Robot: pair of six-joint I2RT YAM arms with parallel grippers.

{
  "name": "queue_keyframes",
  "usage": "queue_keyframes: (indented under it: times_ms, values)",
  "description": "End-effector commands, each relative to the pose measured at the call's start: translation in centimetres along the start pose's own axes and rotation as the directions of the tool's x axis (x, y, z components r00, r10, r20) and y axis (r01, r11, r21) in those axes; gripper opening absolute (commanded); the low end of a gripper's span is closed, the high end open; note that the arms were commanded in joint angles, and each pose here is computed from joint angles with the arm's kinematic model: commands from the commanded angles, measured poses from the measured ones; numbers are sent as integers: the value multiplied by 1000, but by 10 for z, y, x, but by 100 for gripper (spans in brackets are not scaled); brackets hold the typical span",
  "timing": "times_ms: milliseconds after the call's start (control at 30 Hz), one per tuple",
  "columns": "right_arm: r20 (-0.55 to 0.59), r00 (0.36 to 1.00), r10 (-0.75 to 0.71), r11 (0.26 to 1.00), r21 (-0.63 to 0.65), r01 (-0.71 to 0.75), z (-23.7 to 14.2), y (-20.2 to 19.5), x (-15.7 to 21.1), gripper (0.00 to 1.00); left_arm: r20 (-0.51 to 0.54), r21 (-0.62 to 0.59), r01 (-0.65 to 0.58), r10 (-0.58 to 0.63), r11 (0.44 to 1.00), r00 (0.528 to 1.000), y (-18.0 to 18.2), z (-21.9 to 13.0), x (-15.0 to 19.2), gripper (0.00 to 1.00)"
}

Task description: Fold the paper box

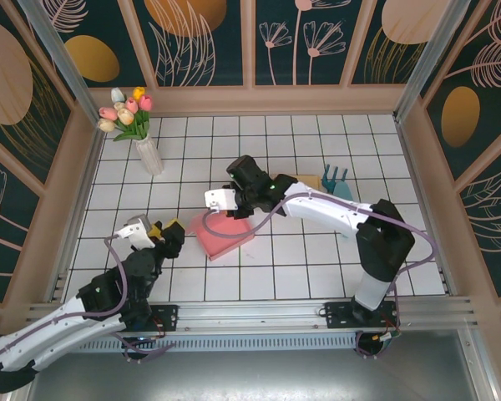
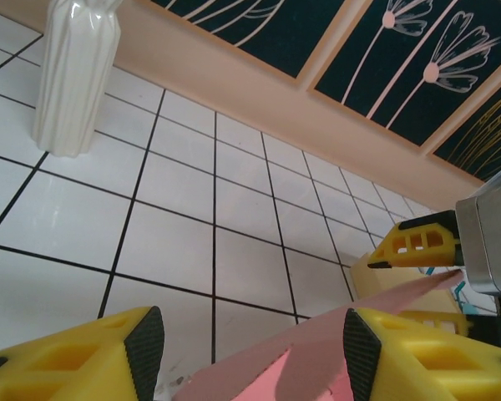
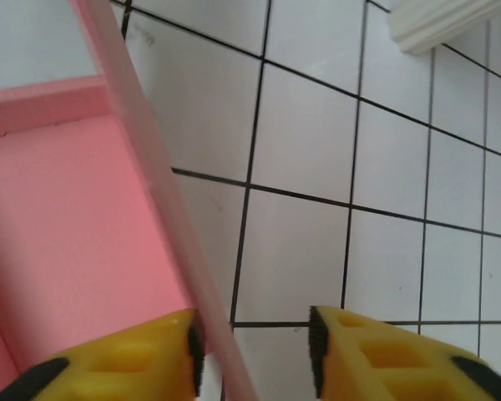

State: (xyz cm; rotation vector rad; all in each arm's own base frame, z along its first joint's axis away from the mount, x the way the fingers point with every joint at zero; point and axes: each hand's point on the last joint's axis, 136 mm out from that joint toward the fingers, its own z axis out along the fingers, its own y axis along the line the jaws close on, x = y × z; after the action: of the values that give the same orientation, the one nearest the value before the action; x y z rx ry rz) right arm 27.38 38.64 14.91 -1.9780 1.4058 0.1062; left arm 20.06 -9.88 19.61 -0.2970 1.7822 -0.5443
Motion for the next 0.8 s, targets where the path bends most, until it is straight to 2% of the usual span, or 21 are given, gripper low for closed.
queue_keyframes:
  times_ms: [0,67,167,300,400,567,767]
  values:
    - [-38,998,-43,995,-88,39,-1,14,4,17,-37,17,-27,28,999,999,-2,4,14,61]
    - [-65,998,-26,992,-126,18,-6,19,6,8,-58,50,-33,36,998,998,-9,7,21,62]
    - [-105,994,33,985,-164,-50,-19,20,13,2,-75,82,-39,45,996,996,-15,10,29,62]
    - [-168,979,116,974,-175,-145,-40,16,27,1,-59,150,-55,65,987,996,-28,17,38,64]
    - [-214,962,167,962,-177,-207,-56,17,40,1,-22,207,-143,151,968,988,-43,21,39,67]
    - [-273,934,229,949,-152,-277,-79,18,63,1,45,279,-358,360,891,932,-69,27,40,76]
    - [-219,937,272,944,-130,-304,-101,20,73,1,81,363,-453,456,814,886,-90,34,48,79]
